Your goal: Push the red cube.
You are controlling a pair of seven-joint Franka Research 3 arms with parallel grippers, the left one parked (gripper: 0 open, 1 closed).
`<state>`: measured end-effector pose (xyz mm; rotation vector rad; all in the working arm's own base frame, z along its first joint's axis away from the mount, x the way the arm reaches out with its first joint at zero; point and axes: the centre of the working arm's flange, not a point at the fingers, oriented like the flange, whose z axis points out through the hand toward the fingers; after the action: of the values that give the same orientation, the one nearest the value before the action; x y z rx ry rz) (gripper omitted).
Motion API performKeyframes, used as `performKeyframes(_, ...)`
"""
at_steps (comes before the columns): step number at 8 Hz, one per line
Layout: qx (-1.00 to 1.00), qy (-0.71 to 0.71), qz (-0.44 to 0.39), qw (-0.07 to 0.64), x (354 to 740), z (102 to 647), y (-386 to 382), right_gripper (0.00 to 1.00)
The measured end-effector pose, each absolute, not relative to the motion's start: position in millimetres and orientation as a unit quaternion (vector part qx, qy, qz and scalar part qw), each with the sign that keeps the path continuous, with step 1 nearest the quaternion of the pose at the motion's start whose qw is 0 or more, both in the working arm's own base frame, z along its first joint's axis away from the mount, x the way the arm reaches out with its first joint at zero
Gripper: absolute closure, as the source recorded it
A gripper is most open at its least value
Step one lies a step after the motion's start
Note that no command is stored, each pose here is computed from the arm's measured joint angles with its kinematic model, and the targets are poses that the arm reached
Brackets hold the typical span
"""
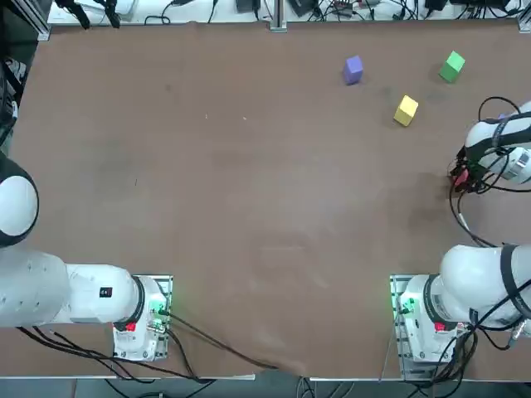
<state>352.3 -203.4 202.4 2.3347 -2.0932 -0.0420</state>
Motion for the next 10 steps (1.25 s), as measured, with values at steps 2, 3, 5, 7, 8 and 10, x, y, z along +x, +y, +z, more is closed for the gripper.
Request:
performKeyframes(2, 0.751, -0.661, -0.01, 0.011, 351.2, 197.0, -211.5, 0.46)
performKeyframes(3, 0.753, -0.658, -0.008, 0.015, 350.3, 192.7, -218.3, 0.46)
performKeyframes(5, 0.755, -0.655, -0.005, 0.024, 349.3, 189.0, -237.4, 0.46)
performKeyframes(7, 0.756, -0.654, 0.001, 0.03, 350.6, 189.5, -252.8, 0.46)
performKeyframes(8, 0.759, -0.65, 0.004, 0.035, 351.0, 189.9, -260.3, 0.46)
performKeyframes(10, 0.763, -0.645, 0.011, 0.045, 349.2, 192.0, -278.8, 0.46)
